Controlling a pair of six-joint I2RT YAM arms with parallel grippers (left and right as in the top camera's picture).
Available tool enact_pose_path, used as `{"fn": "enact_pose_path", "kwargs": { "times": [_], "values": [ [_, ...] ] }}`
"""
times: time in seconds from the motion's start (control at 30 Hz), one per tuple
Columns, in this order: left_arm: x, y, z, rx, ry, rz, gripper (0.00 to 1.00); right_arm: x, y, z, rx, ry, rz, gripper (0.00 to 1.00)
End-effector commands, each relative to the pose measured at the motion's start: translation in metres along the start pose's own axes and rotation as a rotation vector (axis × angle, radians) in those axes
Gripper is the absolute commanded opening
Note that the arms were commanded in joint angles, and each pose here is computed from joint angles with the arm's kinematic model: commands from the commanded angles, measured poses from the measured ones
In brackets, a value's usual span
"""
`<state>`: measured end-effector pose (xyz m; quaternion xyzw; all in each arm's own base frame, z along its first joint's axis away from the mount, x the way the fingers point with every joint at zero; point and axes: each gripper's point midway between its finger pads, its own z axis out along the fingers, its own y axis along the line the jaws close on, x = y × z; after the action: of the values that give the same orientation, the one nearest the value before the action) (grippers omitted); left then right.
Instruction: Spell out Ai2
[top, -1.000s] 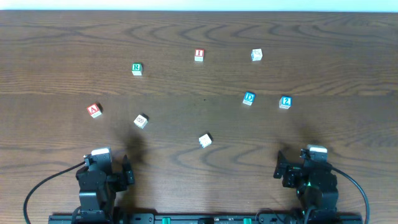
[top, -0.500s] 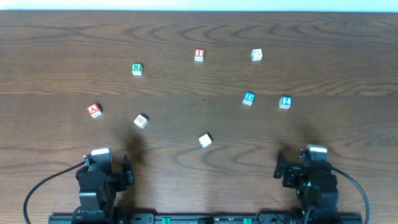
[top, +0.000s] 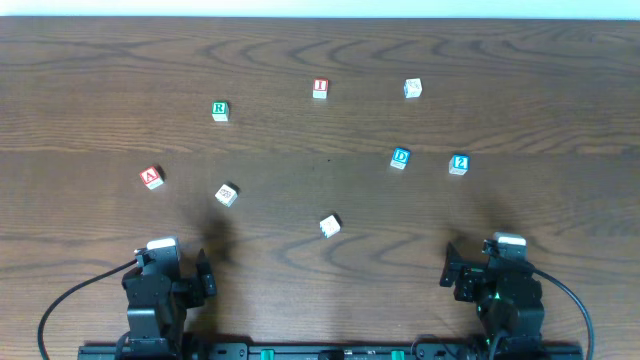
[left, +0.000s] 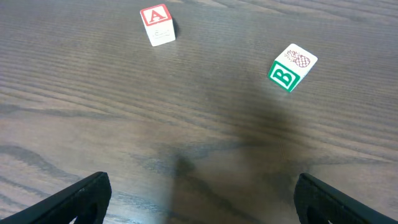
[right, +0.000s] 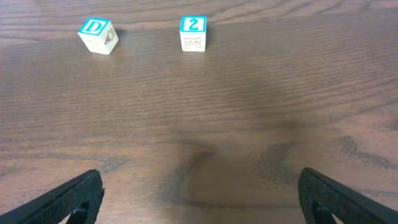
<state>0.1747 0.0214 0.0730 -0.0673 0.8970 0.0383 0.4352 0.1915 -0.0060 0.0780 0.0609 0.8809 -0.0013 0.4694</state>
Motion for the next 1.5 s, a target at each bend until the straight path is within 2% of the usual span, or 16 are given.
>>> {"fn": "enact_pose_path", "kwargs": {
  "times": [0.0, 0.17, 0.4, 0.67, 1.03, 1.2, 1.47],
  "values": [
    [0.02, 0.002, 0.006, -0.009, 0.065, 0.012, 0.95, 0.002, -0.001, 0.002, 0.005, -0.001, -0.007, 0.99],
    [0.02, 0.002, 0.006, -0.009, 0.065, 0.012, 0.95, -0.002, 0.001, 0.002, -0.009, -0.018, 0.013, 0.99],
    [0.02, 0.002, 0.006, -0.008, 0.065, 0.012, 0.95, -0.006, 0.015, 0.001, -0.095, -0.011, 0.417, 0.99],
    [0.02, 0.002, 0.006, -0.008, 0.065, 0.012, 0.96, -0.008, 0.033, -0.002, -0.197, 0.02, 0.545, 0.99],
    [0.02, 0.002, 0.006, -0.009, 0.065, 0.013, 0.95, -0.084, 0.096, -0.025, -0.606, -0.178, 0.364, 0.99],
    [0.02, 0.002, 0.006, -0.009, 0.065, 0.012, 0.95, -0.106, 0.113, -0.014, -0.676, -0.147, 0.346, 0.99],
    [0.02, 0.002, 0.006, -0.009, 0.065, 0.012, 0.95, -0.152, 0.136, 0.023, -0.685, -0.058, 0.232, 0.99]
  ]
}}
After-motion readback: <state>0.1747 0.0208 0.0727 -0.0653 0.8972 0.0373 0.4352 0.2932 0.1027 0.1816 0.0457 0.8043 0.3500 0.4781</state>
